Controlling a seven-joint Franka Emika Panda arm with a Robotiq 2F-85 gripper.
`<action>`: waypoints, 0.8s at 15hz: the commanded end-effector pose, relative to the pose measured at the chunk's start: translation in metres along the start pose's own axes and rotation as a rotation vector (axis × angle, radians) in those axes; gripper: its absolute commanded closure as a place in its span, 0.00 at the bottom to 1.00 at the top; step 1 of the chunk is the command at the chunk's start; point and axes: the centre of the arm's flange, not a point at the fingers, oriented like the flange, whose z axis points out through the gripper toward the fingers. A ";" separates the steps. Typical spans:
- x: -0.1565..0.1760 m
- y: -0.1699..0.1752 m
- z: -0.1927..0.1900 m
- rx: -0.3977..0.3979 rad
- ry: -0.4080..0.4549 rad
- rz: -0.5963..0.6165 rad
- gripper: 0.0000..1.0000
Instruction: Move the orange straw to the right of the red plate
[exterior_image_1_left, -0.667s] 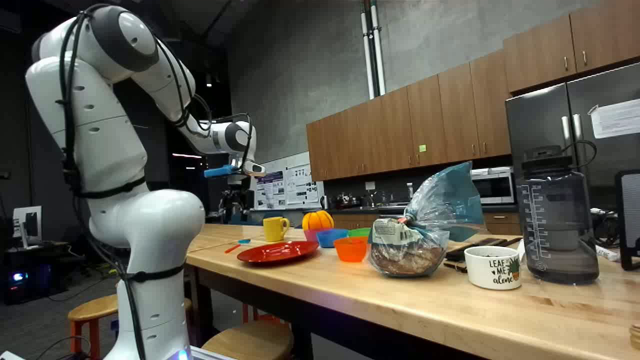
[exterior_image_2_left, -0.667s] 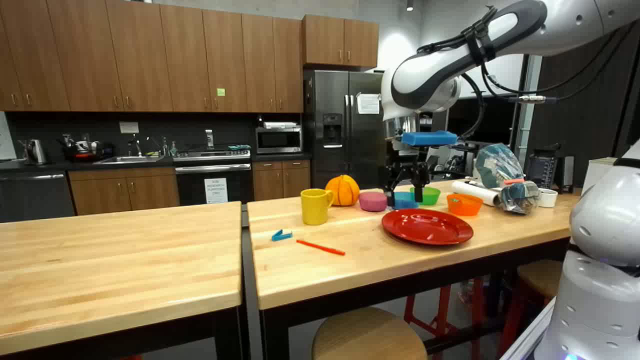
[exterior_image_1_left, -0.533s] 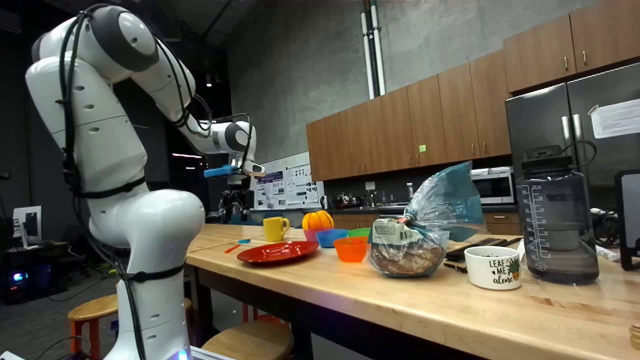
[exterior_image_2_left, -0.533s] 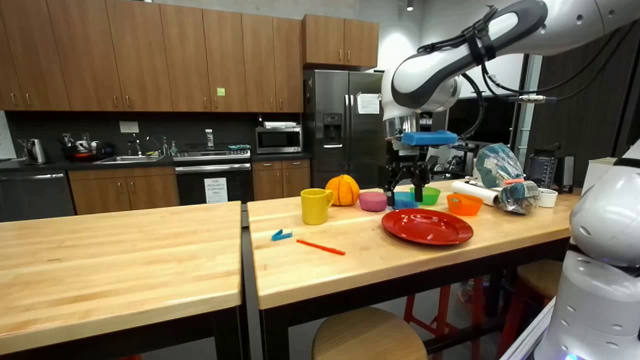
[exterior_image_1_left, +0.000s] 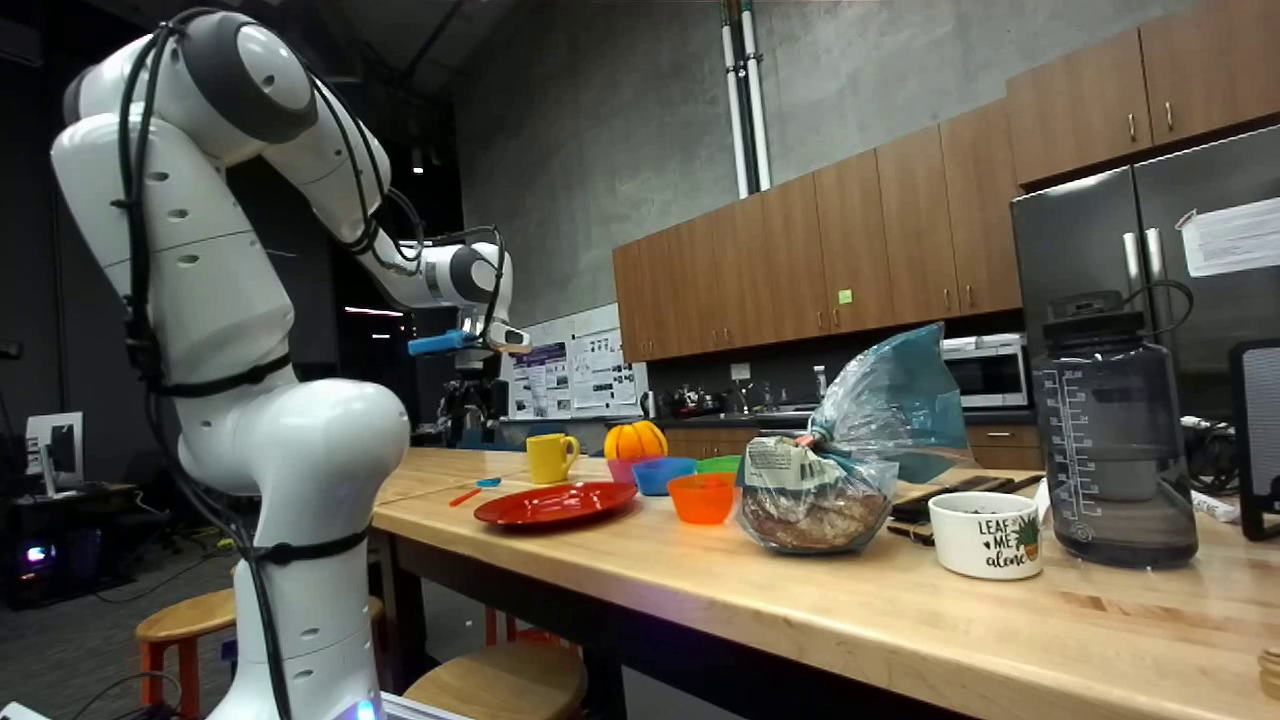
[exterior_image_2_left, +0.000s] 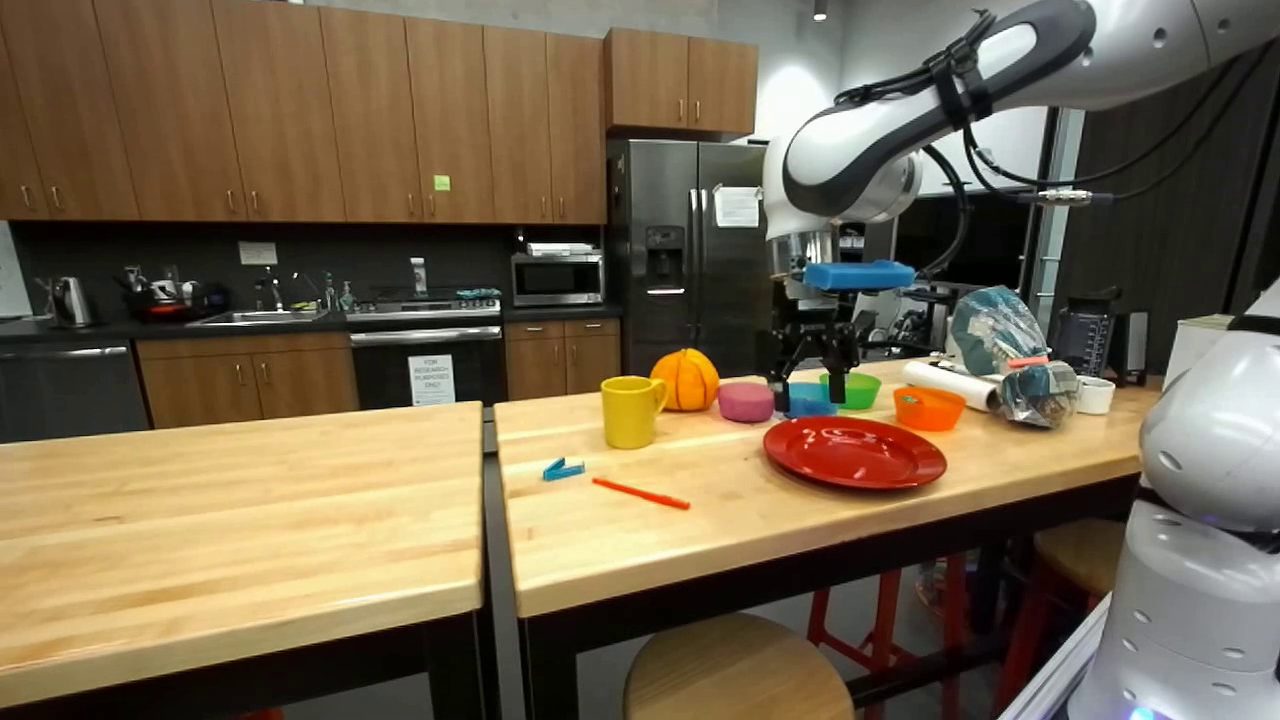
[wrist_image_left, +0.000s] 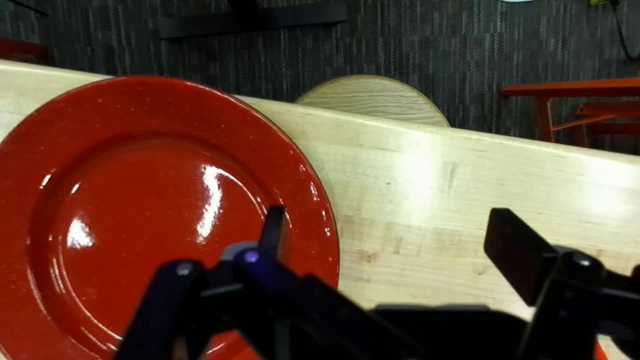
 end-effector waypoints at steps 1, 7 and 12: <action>0.002 0.000 0.002 0.003 0.001 0.000 0.00; 0.026 0.000 0.003 0.007 0.090 0.008 0.00; 0.044 -0.008 0.009 0.015 0.118 -0.166 0.00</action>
